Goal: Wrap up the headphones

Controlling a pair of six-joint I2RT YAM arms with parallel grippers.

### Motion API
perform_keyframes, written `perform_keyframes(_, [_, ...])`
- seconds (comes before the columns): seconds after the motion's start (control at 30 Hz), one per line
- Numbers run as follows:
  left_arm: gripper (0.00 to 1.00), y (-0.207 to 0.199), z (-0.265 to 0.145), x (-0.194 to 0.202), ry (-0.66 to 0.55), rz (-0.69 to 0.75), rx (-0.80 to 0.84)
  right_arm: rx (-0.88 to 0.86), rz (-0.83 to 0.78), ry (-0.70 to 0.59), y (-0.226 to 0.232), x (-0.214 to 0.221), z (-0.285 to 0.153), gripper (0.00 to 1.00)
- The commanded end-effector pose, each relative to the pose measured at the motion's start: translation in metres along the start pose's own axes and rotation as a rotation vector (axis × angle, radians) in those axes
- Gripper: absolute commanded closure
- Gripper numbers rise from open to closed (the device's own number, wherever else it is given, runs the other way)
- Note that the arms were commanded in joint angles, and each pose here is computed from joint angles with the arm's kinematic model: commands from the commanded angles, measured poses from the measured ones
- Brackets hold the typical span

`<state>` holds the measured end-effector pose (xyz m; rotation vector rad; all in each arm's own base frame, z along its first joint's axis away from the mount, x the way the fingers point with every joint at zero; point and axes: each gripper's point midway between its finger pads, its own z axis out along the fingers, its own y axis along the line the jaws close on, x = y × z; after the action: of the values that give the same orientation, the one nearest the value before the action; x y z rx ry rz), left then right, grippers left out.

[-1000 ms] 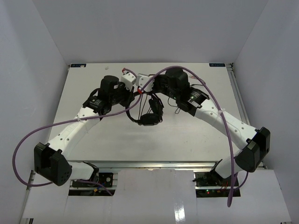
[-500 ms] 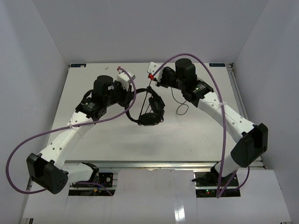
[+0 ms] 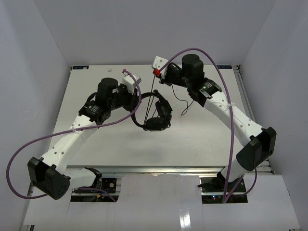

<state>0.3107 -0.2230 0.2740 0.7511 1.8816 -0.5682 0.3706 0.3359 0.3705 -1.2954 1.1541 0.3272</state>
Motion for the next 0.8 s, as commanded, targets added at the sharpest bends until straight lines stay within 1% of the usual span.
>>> perform_keyframes(0.0, [1.00, -0.017, -0.010, -0.017, -0.045, 0.004, 0.066, 0.061, 0.001, 0.001, -0.018, 0.000, 0.001, 0.92])
perform_keyframes(0.17, [1.00, -0.017, -0.024, -0.039, -0.106, 0.018, 0.046, 0.033, 0.042, 0.042, -0.004, 0.029, 0.004, 0.92])
perform_keyframes(0.4, [1.00, -0.018, -0.042, -0.068, -0.178, 0.028, 0.024, -0.003, 0.118, 0.038, 0.006, 0.043, 0.001, 0.92])
perform_keyframes(0.6, [1.00, -0.008, -0.052, -0.090, -0.227, 0.037, -0.042, -0.046, 0.225, -0.016, 0.016, 0.044, -0.010, 0.92])
perform_keyframes(0.67, [1.00, -0.007, -0.055, -0.101, -0.248, 0.035, -0.047, -0.089, 0.270, -0.030, 0.027, 0.049, -0.012, 0.91])
perform_keyframes(0.77, [1.00, -0.007, -0.057, -0.118, -0.279, 0.022, -0.051, -0.172, 0.345, -0.101, 0.044, 0.045, -0.015, 0.89])
